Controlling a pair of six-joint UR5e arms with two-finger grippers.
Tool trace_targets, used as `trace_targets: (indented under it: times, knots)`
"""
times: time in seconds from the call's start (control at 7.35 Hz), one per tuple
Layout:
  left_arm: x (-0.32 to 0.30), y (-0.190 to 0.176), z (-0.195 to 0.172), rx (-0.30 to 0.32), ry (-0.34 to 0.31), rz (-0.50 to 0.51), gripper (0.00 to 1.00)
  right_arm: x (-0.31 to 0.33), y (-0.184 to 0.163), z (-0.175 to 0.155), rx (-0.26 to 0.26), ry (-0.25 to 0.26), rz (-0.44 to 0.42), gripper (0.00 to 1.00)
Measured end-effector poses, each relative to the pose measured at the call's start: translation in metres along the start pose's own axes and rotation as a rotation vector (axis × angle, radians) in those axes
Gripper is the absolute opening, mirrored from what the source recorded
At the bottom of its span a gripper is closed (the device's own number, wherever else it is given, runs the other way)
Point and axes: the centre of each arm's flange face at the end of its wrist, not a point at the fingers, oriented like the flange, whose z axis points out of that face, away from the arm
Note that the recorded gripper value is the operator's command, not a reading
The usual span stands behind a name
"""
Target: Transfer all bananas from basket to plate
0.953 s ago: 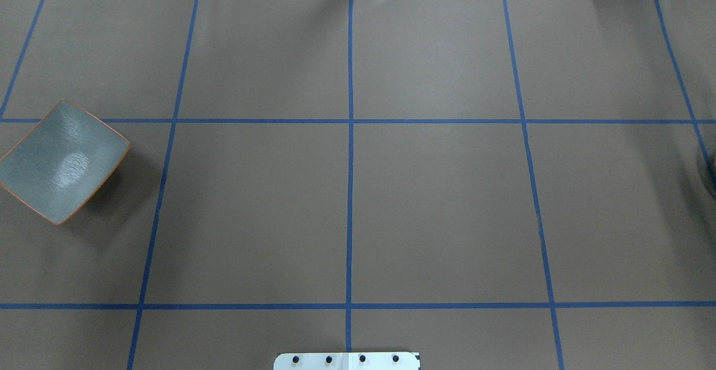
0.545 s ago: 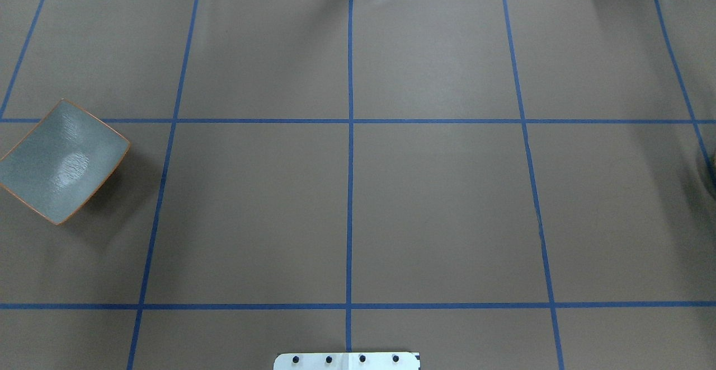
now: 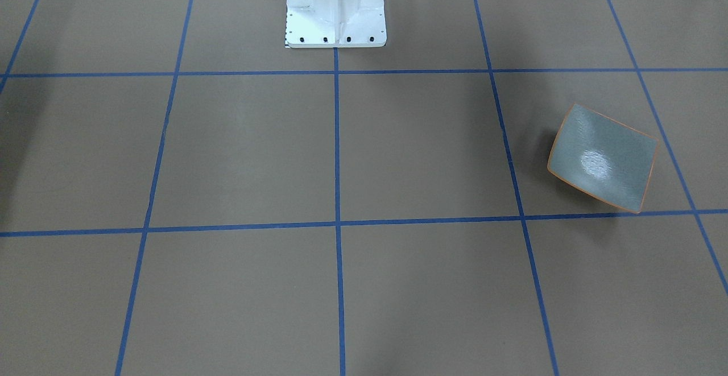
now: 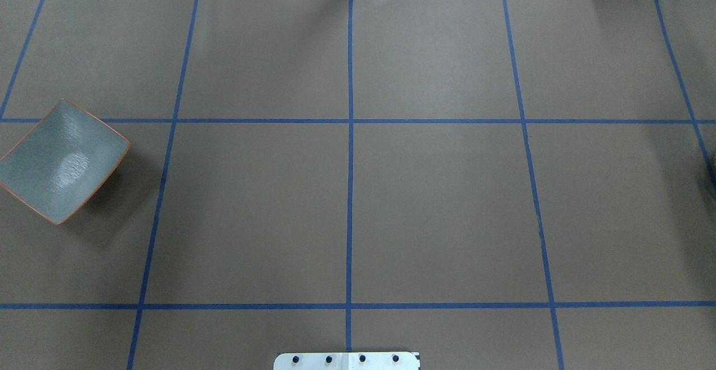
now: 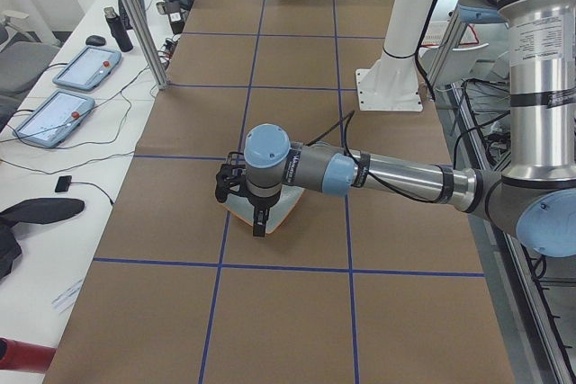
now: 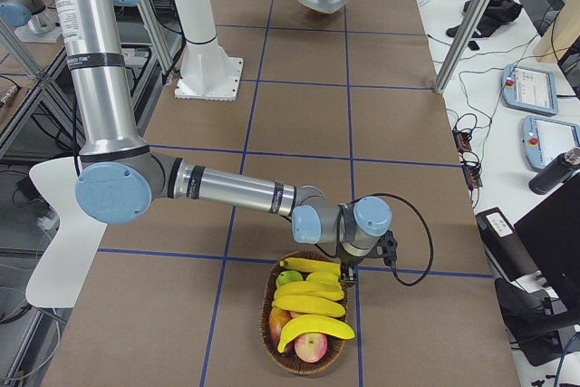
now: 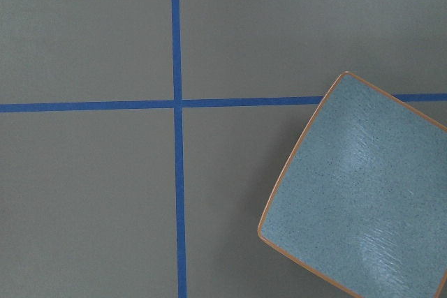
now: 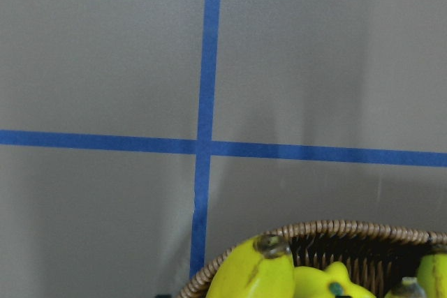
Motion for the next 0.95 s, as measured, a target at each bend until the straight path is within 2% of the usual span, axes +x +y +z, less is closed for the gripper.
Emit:
trace_targets:
  times: [0.95]
  knots:
    - [0.0013,0.0006,-0.0017,0.003,0.0,0.003,1.0,0.0046,-0.0023,0.0066,-0.012,0.0,0.011,0.6]
